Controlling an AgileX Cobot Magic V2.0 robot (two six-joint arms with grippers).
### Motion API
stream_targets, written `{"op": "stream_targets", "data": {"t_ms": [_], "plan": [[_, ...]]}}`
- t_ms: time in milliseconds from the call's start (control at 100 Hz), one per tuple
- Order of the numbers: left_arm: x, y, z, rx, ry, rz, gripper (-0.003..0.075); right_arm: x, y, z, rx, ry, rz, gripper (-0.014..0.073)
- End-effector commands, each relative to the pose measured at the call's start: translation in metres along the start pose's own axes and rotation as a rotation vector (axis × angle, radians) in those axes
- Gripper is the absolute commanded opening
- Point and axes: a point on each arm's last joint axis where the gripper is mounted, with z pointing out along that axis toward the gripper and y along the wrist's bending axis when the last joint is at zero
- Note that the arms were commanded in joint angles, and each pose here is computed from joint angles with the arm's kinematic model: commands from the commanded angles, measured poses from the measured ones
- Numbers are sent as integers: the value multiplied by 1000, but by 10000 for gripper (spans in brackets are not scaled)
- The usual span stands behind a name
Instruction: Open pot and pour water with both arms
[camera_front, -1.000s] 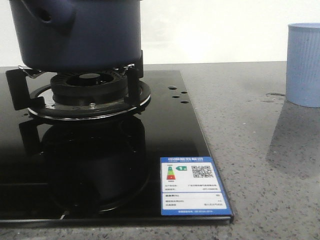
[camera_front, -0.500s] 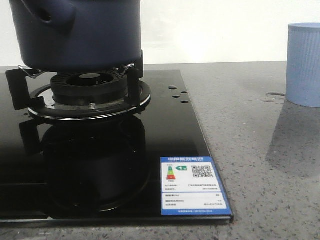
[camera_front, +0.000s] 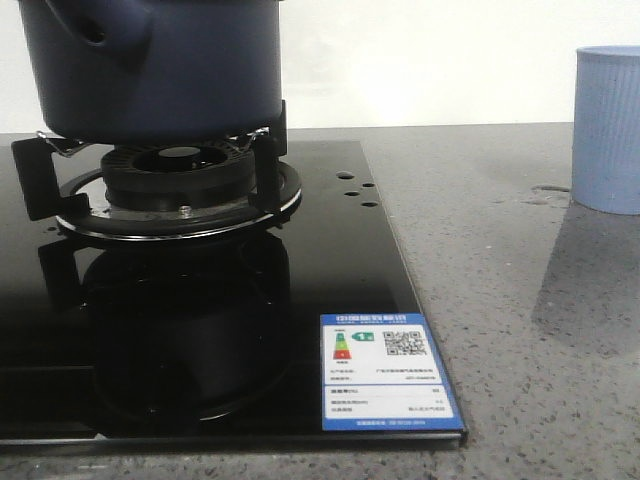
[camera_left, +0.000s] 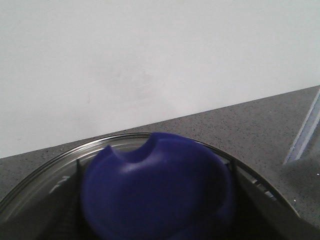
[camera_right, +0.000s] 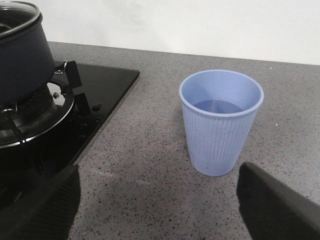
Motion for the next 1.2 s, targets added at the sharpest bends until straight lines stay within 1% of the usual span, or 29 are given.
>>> {"op": "stream_targets", "data": {"t_ms": [0, 210, 290, 490, 640, 740, 910, 1090, 1190], "plan": [[-32, 1, -15, -21, -160, -9, 360, -18, 0, -2, 6, -106, -19, 578], [-51, 2, -40, -22, -244, -15, 360, -17, -1, -1, 11, -119, -29, 578], [-59, 2, -51, -20, -286, 8, 360, -16, -1, 0, 16, -128, -33, 578], [-74, 2, -76, -17, -365, 35, 360, -1, -3, 9, 28, -145, -47, 578], [-82, 13, -92, -59, -412, 32, 360, 13, -5, 19, 36, -181, -53, 578], [-86, 21, -102, -92, -420, 32, 360, 17, -6, 28, 44, -196, -56, 578], [-89, 35, -116, -144, -410, 34, 360, 19, -9, 54, 57, -165, -60, 578], [-92, 42, -128, -184, -426, 36, 360, 25, -25, 80, 150, -130, -26, 578], [-93, 42, -131, -187, -434, 37, 360, 26, -32, 87, 188, -144, -17, 578]]}}
